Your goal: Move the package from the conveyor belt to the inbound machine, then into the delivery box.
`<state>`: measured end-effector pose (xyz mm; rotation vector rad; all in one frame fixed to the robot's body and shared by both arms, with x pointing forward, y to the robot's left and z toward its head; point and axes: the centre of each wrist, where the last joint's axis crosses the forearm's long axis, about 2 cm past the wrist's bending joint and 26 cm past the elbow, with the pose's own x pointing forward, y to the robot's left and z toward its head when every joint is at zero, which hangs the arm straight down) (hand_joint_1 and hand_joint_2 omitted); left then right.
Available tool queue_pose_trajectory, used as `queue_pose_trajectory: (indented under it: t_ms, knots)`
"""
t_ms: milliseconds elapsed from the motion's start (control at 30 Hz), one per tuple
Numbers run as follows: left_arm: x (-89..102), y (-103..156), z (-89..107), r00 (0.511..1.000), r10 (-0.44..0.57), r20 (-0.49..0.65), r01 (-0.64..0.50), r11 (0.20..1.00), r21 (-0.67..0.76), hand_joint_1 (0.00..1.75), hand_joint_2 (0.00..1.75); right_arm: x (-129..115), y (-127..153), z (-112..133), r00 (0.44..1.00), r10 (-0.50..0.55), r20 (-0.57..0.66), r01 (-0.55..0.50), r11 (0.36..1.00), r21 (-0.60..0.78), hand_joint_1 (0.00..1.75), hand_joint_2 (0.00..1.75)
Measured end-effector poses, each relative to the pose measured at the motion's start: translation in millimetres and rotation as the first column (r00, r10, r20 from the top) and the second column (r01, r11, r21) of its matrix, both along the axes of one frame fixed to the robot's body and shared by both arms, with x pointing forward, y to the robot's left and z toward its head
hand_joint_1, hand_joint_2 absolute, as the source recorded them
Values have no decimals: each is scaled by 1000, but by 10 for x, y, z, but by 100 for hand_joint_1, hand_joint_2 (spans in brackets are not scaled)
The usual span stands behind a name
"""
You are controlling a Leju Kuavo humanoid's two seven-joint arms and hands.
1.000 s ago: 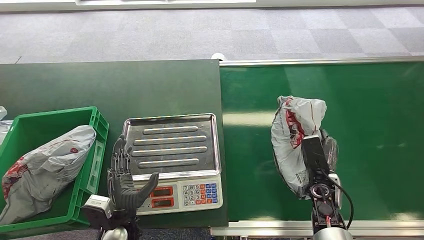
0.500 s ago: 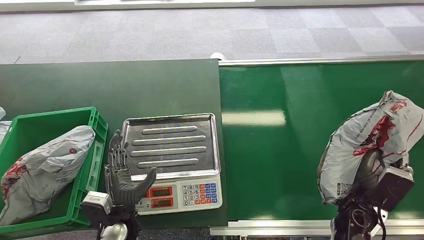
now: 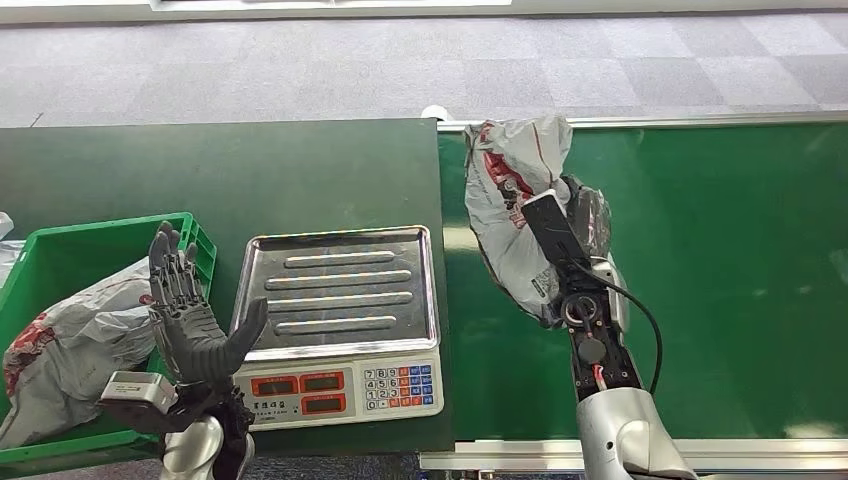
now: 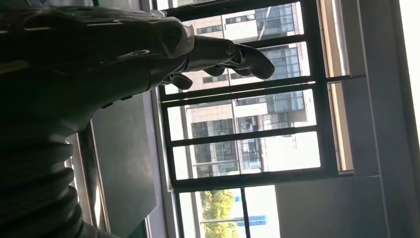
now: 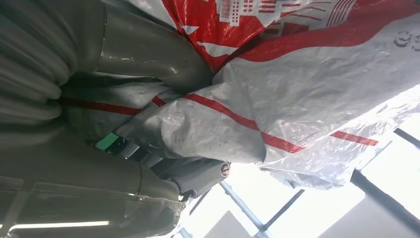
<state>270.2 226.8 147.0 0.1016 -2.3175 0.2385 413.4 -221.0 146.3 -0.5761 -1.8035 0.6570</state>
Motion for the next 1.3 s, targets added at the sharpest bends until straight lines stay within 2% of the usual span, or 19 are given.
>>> queue_pose_trajectory:
  t_ms: [133,300,533,767,933,1300]
  knots:
    - [66,68,84,999,7,33,-7,1000,0,0,175,70,483,185,987,158,-19,-159,984,-80,173,175]
    - [177,131,162,998,4,60,-3,1000,-7,0,175,-31,1130,334,943,330,-36,-332,929,-162,161,175]
    - [269,207,204,997,-15,76,16,1000,-13,0,175,-246,1670,428,856,507,-103,-514,812,-278,162,175]
    - [286,249,185,998,-9,69,10,1000,-15,0,175,-358,1844,418,812,570,-127,-572,733,-368,158,175]
    - [285,296,171,998,-16,68,17,1000,-21,0,175,-463,1945,348,820,543,-179,-564,715,-413,137,175]
    - [278,378,147,998,2,62,0,999,-32,0,175,-574,1985,168,812,529,-248,-575,648,-499,138,175]
